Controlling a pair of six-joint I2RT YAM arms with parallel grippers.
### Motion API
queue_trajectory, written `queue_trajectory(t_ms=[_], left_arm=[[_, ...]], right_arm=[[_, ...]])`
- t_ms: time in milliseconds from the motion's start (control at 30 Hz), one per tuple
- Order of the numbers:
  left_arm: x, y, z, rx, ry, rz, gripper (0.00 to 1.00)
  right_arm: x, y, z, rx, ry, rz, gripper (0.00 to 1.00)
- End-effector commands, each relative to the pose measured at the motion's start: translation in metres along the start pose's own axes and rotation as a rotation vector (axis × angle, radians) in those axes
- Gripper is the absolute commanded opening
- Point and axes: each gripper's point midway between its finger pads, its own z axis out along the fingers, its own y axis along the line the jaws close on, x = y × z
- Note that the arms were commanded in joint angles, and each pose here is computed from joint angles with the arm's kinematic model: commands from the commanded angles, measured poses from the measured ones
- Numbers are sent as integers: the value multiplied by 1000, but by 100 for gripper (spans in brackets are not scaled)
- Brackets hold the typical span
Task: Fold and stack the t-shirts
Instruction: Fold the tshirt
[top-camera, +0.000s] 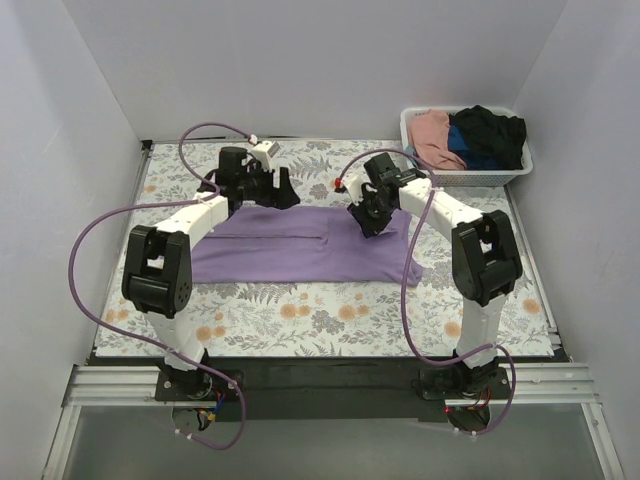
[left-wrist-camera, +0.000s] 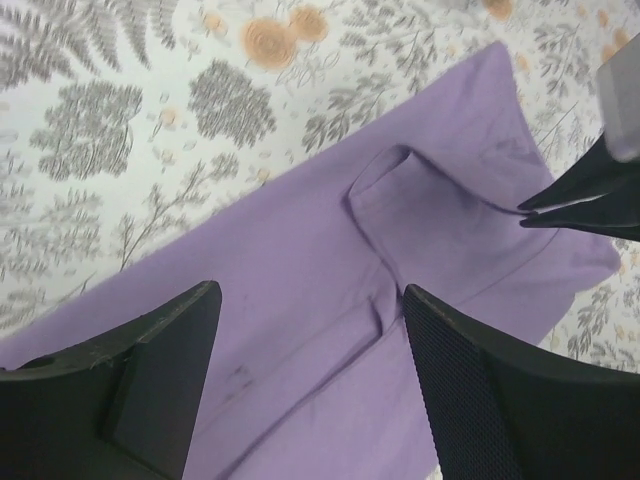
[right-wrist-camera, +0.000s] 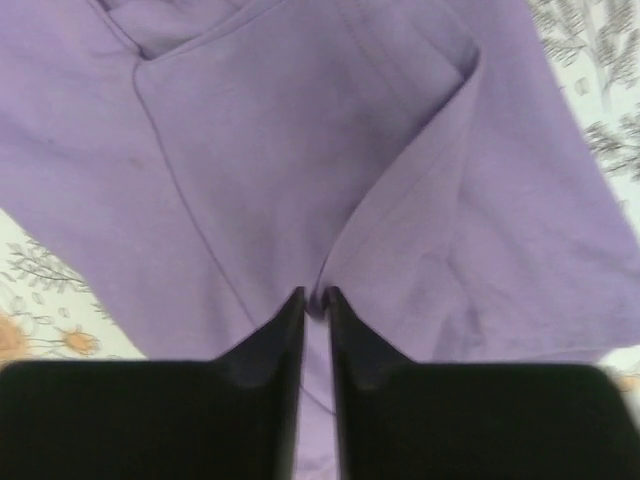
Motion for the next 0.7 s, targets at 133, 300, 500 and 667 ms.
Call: queue_trajectory(t_ms=[133,300,500,667], left_arm=[[39,25,-67,19,237,-29,72],[85,44,-123,64,400,83,68],[139,66,-163,34,557,132,66],[173,95,-167,-86,630,200,64]], right_arm=[[16,17,-16,-86,20,78,44],[50,38,-46,-120,43,119,43],[106,56,-58,-133,135,171,41],[132,48,-42,-110,201,177,33]])
